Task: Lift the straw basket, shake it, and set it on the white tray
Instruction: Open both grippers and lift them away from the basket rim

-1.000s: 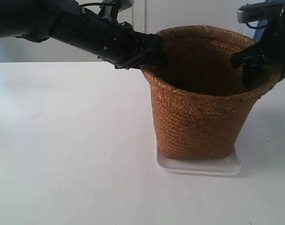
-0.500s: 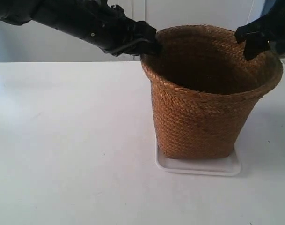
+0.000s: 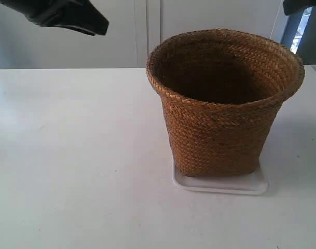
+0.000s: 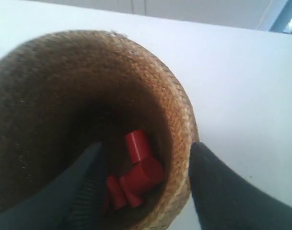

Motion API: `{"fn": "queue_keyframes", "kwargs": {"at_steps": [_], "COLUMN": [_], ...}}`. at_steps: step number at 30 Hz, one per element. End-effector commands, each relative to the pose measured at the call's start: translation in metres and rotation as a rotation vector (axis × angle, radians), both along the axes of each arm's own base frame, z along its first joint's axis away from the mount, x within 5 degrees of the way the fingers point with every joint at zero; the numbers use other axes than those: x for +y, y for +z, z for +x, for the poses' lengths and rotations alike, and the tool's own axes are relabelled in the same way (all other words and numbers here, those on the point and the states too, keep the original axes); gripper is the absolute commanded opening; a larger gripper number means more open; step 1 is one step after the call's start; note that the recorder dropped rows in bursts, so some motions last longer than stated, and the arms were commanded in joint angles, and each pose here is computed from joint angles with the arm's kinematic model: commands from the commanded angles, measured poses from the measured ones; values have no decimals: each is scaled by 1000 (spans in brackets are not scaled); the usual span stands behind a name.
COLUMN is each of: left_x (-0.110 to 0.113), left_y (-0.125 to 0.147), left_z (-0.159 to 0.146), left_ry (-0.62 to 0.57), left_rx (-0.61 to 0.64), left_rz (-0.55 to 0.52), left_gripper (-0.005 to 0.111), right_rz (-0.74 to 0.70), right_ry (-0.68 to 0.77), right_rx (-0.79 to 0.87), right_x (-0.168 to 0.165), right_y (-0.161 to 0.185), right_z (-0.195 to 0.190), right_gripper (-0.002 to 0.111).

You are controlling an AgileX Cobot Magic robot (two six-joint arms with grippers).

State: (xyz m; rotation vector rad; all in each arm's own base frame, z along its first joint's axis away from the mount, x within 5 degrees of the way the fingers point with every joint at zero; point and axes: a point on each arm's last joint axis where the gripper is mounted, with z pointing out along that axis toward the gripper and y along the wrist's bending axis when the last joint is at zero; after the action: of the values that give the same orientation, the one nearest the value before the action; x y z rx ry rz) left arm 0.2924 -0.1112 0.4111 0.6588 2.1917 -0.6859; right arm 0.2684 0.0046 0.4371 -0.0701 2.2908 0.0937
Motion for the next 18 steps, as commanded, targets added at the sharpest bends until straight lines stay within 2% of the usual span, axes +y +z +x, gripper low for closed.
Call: {"fn": "queue_keyframes", "kwargs": {"at_steps": [1,4,6,11,18], "left_x": [7,11,15,21,36], "left_y": [9,15,17,3,-49], "left_z": [-29,-50,-65,-101,-133], "left_ry": [-55,-44,-30,1,147], "left_rx": [-19,-91,-120,-207,-237], "left_rz": [39,20,6,-61,-104], "left_gripper": [0,0,0,0,0], "right_rz": [38,26,13,-36,-20], "right_ry": [47,71,70,82,49], "right_rx": [-143,-260,-322,-392,-418], "right_x": [6,8,8,7,6], "right_y": [22,29,28,1,-58], "right_z": [-39,-72,-96,-137,-172], "right_gripper": [29,9,0,0,0]}}
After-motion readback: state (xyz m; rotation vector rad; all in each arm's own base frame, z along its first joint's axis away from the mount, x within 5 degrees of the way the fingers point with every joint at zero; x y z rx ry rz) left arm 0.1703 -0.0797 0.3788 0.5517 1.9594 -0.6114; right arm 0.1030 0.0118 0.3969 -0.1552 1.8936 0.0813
